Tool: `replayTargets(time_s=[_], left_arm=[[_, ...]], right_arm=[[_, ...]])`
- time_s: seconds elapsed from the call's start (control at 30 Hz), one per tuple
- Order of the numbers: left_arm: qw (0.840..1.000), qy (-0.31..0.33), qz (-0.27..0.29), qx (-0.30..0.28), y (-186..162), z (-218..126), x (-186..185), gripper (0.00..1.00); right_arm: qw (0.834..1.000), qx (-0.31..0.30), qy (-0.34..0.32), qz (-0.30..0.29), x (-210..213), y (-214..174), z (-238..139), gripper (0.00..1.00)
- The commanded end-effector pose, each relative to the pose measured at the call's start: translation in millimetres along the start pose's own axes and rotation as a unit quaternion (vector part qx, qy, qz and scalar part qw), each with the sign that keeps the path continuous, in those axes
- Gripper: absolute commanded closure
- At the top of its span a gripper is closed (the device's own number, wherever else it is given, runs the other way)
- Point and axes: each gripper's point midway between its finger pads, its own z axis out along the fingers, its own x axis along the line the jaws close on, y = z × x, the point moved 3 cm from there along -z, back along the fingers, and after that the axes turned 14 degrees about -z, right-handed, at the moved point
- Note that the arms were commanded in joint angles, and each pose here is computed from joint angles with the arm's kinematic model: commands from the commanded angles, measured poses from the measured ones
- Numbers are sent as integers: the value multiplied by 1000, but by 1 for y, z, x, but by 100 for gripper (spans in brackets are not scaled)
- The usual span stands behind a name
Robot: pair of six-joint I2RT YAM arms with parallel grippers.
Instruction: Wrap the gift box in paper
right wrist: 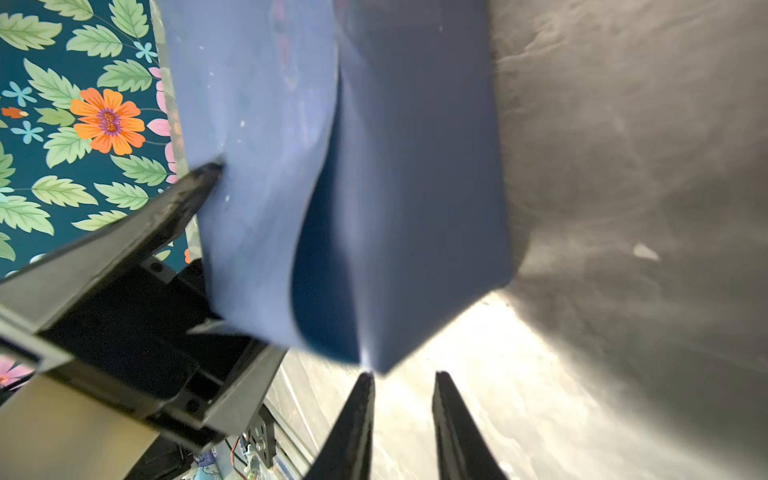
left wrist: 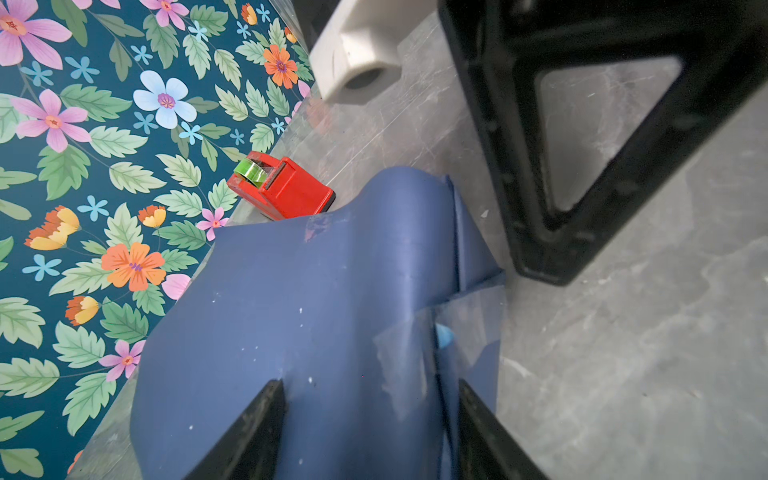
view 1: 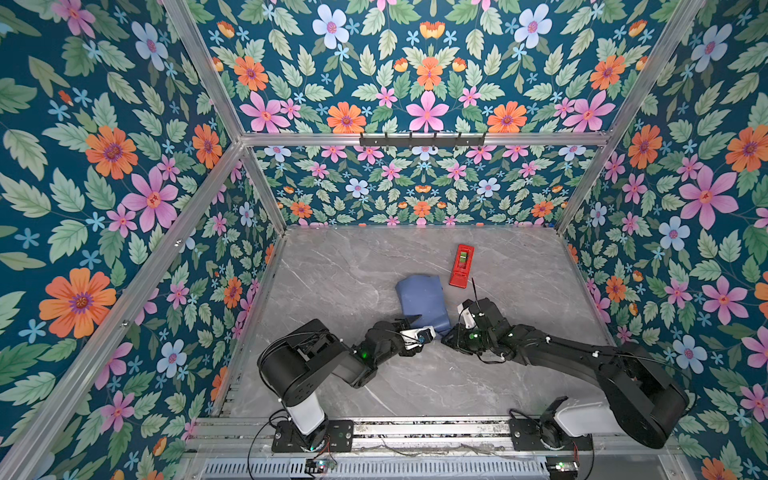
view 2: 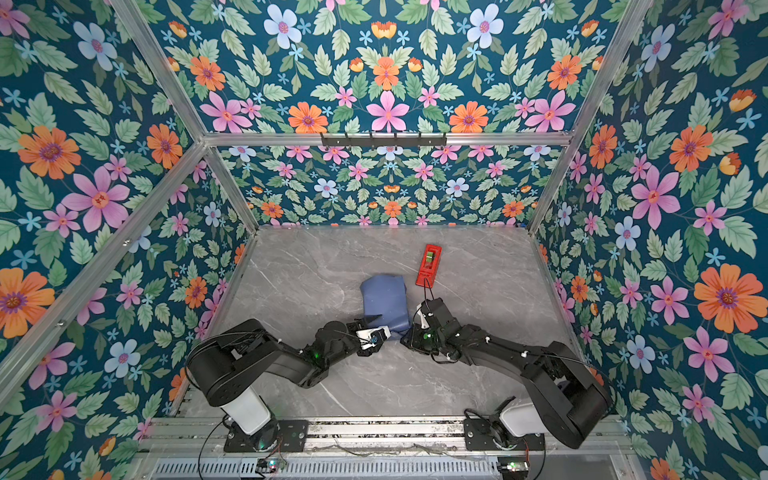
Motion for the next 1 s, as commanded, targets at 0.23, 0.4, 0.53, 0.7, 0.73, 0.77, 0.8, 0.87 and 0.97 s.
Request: replayTargets(time_s=[0.23,0.4,0.53,0.7,0.73,0.77,0.8,0.87,0.97], left_arm=[[999,-7,-9,34,-14,-1,-4,36],[999,-7,-10,35,-15,-2,-4,36],[999,-8,-10,33,-14,-2,-4,36],[999,-8,-10,33,-14,-2,-4,36],[999,-8,-10,33,-14,-2,-4,36],[999,-8,-10,33,-13,-2,-4,36],[999,-8,-10,33,-14,-2,-4,36],[999,-8,-10,33,-13,-2,-4,36],[999,-8,-10,34,-14,-2,-4,36]], right_arm=[[993,-30,86,-76,44,11,1,81],[991,-38,104,-79,53,20,17,87],[992,-43,88,-77,45,22,26,89],[994,-61,53,-79,33,24,27,92],[994,-64,44,-79,29,25,27,92],[994,-65,38,-80,27,24,27,93],[994,-67,31,-80,24,23,27,93],[994,-71,22,-79,20,22,27,93],[994,-70,12,-83,15,21,28,93]])
